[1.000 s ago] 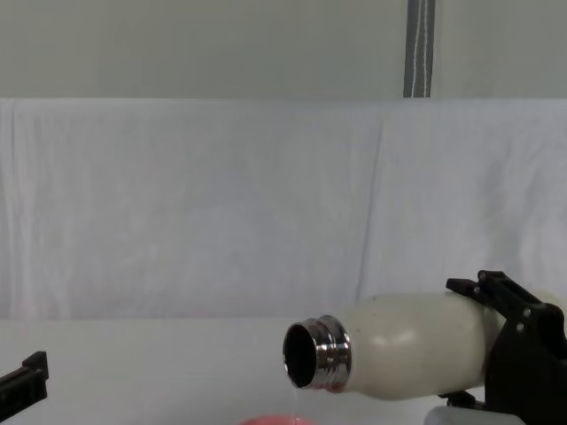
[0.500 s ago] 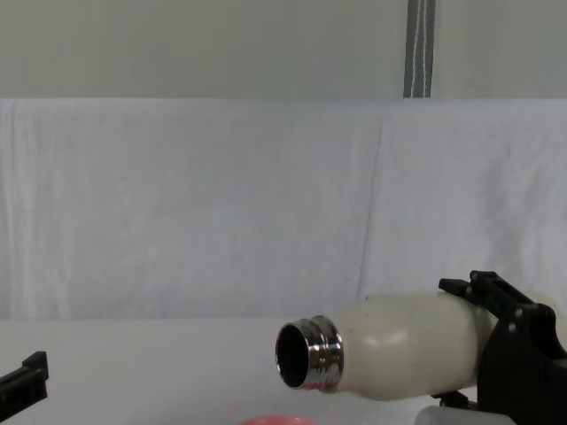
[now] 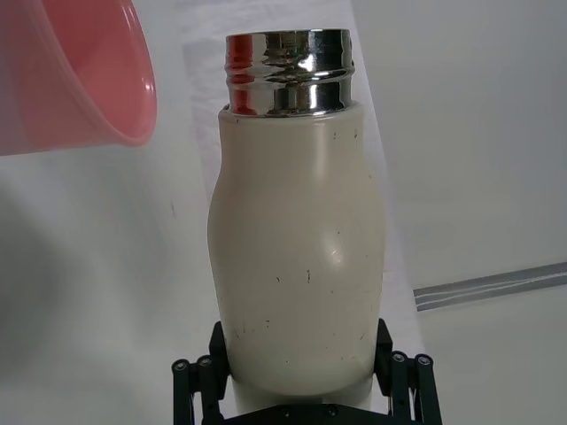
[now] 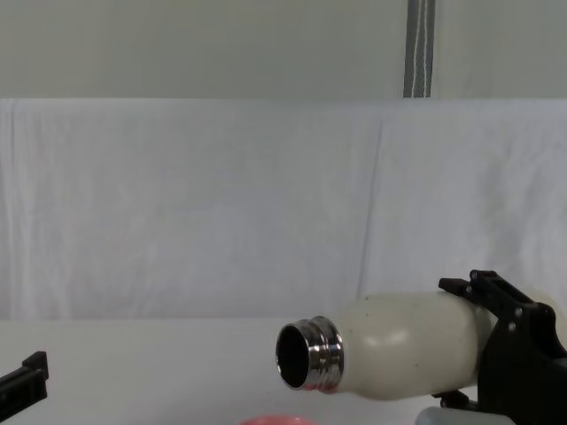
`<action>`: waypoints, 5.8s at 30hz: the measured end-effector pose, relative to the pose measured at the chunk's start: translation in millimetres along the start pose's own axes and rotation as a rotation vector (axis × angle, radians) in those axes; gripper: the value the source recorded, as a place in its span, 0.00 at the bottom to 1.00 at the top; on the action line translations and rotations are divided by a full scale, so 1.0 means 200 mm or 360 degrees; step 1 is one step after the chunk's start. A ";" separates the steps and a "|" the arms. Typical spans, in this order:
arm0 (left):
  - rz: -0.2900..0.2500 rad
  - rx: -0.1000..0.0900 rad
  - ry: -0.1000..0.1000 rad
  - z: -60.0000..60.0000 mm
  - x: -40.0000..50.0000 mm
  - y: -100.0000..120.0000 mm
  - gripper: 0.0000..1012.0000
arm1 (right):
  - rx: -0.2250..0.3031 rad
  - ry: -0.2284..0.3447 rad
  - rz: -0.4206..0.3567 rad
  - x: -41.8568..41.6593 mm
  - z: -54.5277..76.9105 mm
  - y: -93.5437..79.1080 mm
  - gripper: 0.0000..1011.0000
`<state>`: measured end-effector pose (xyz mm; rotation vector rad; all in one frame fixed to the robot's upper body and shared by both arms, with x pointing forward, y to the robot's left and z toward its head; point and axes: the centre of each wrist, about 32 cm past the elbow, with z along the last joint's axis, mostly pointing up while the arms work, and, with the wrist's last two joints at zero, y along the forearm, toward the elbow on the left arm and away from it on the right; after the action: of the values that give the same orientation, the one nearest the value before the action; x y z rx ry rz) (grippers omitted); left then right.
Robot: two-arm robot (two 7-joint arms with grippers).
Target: Grasp the thermos with one hand and pour water into the cup lid.
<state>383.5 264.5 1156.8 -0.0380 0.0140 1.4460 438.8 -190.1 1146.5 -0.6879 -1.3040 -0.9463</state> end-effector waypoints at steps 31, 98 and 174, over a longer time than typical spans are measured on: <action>0.0000 0.0000 0.0000 0.00 0.000 0.00 0.99 | 0.0002 -0.0020 -0.0007 0.007 -0.01 0.00 0.94; 0.0000 0.0000 0.0000 0.00 0.000 0.00 0.99 | 0.0005 -0.0089 -0.0003 -0.004 -0.02 0.00 0.94; 0.0000 0.0000 0.0000 0.00 0.000 0.00 0.99 | 0.0011 -0.0099 0.0004 -0.008 -0.02 0.00 0.94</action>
<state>383.5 264.5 1156.8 -0.0380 0.0140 1.4460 441.7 -193.4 1144.3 -0.7184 -1.3599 -0.9241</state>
